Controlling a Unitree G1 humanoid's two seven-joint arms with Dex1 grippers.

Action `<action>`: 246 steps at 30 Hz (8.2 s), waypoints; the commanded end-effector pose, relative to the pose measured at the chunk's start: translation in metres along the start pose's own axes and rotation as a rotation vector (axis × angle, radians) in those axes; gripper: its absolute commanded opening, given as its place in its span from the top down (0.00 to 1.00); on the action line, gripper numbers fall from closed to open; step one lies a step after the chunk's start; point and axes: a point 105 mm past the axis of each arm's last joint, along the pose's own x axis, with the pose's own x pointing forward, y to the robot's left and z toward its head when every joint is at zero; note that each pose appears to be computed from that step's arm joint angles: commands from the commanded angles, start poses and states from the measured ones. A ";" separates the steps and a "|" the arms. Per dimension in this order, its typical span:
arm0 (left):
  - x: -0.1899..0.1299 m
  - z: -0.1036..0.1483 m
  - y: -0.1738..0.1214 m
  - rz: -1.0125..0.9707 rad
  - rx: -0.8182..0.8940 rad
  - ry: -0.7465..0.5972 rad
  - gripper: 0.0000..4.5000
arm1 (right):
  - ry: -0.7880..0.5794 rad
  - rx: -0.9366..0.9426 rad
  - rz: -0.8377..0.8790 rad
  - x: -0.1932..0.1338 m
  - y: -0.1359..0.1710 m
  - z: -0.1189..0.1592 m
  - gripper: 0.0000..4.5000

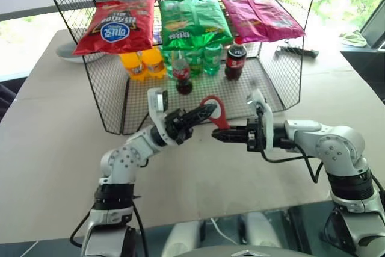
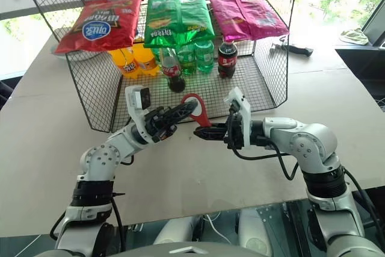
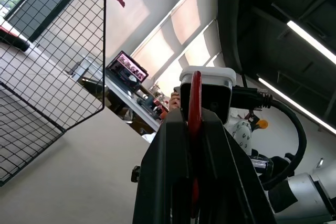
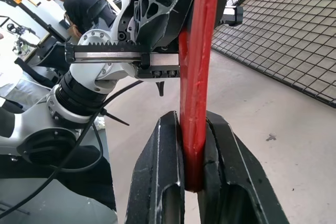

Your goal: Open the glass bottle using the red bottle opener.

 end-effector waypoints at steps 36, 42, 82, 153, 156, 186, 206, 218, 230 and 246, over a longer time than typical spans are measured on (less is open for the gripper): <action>-0.011 0.083 0.100 0.721 1.053 -0.100 0.01 | -0.320 -0.181 -0.471 -0.054 -0.060 0.026 1.00; 0.000 0.099 0.114 0.781 1.082 -0.130 0.01 | -0.336 -0.200 -0.493 -0.055 -0.059 0.027 1.00; 0.020 -0.017 0.020 0.161 0.658 0.212 0.44 | -0.452 -0.440 -0.726 -0.096 -0.083 0.060 1.00; -0.006 -0.018 0.022 0.388 0.932 0.178 0.44 | -0.400 -0.425 -0.764 -0.096 -0.092 0.035 1.00; -0.004 -0.019 0.021 0.386 0.940 0.145 0.44 | -0.399 -0.422 -0.765 -0.096 -0.093 0.035 1.00; 0.008 0.002 -0.007 0.289 0.927 0.018 0.01 | -0.360 -0.450 -0.746 -0.092 -0.092 0.030 1.00; 0.005 -0.004 -0.005 0.295 0.905 0.047 0.47 | -0.324 -0.593 -0.708 -0.070 -0.087 0.024 1.00; -0.001 -0.012 0.002 0.325 0.908 0.097 0.60 | -0.376 -0.826 -0.697 -0.047 -0.067 0.041 1.00; 0.001 -0.011 0.005 0.324 0.904 0.097 0.60 | -0.367 -1.388 -0.591 0.003 -0.041 0.031 1.00; 0.003 -0.011 0.006 0.332 0.893 0.087 0.60 | -0.378 -1.520 -0.465 0.025 -0.040 0.006 1.00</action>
